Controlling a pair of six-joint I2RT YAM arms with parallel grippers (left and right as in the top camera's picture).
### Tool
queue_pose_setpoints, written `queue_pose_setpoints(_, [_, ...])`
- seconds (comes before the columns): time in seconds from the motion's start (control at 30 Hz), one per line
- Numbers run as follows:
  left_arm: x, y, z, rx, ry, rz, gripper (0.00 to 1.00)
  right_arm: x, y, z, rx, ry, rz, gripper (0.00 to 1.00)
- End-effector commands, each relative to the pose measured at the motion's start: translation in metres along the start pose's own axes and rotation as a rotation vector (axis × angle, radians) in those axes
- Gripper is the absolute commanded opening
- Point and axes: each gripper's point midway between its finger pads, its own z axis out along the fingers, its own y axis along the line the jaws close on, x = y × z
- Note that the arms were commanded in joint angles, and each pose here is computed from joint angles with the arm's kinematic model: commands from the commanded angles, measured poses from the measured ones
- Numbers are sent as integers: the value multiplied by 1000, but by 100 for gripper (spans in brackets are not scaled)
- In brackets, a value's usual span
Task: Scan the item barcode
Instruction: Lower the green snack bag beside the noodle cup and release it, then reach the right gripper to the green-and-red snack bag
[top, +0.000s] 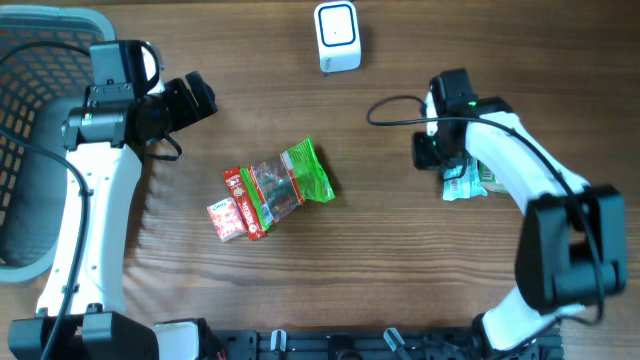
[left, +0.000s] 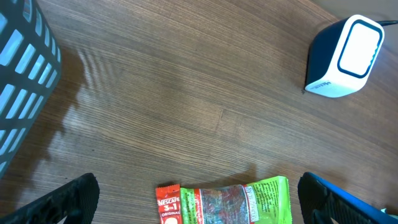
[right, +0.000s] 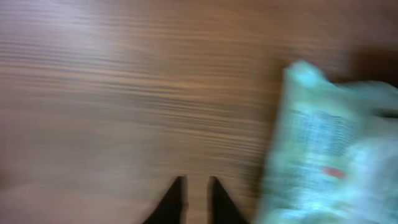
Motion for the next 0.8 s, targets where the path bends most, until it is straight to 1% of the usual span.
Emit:
queue_pose_setpoints(0.0, [-5, 1, -4, -1, -17, 9, 100, -14, 100, -71, -527, -117, -132, 43])
queue_pose_setpoints(0.03, [-5, 1, -4, -1, -17, 9, 100, -11, 111, -77, -577, -120, -158, 47])
queue_pose_setpoints(0.07, [-5, 1, -4, 0, -18, 9, 100, -8, 121, -81, -602, -121, -190, 57])
queue_pose_setpoints(0.1, [-5, 1, -4, -1, -17, 9, 100, -5, 131, -80, -599, -119, -224, 63])
queue_pose_setpoints(0.13, [-5, 1, -4, -1, -17, 9, 100, -3, 137, -78, -583, -121, -248, 67])
queue_pose_setpoints(0.2, [-5, 1, -4, -1, -17, 9, 100, -1, 154, -68, -499, -144, -323, 74])
queue_pose_setpoints(0.23, [-5, 1, -4, -1, -17, 9, 100, -1, 161, -64, -457, -160, -360, 76])
queue_pose_setpoints(0.3, [-5, 1, -4, -1, -17, 9, 100, 0, 176, -59, -384, -202, -426, 87])
queue_pose_setpoints(0.37, [-5, 1, -4, -1, -17, 9, 100, -1, 188, -55, -318, -242, -476, 94])
queue_pose_setpoints(0.4, [-5, 1, -4, -1, -17, 9, 100, -3, 197, -50, -260, -276, -512, 99])
queue_pose_setpoints(0.47, [-5, 1, -4, -1, -17, 9, 100, -4, 203, -43, -208, -299, -535, 99])
queue_pose_setpoints(0.53, [-5, 1, -4, -1, -17, 9, 100, -2, 210, -34, -203, -297, -548, 99])
queue_pose_setpoints(0.67, [-5, 1, -4, -1, -17, 9, 100, -1, 208, -7, -186, -252, -526, 99])
queue_pose_setpoints(0.77, [-5, 1, -4, 0, -18, 9, 100, 5, 202, 24, -156, -193, -525, 100])
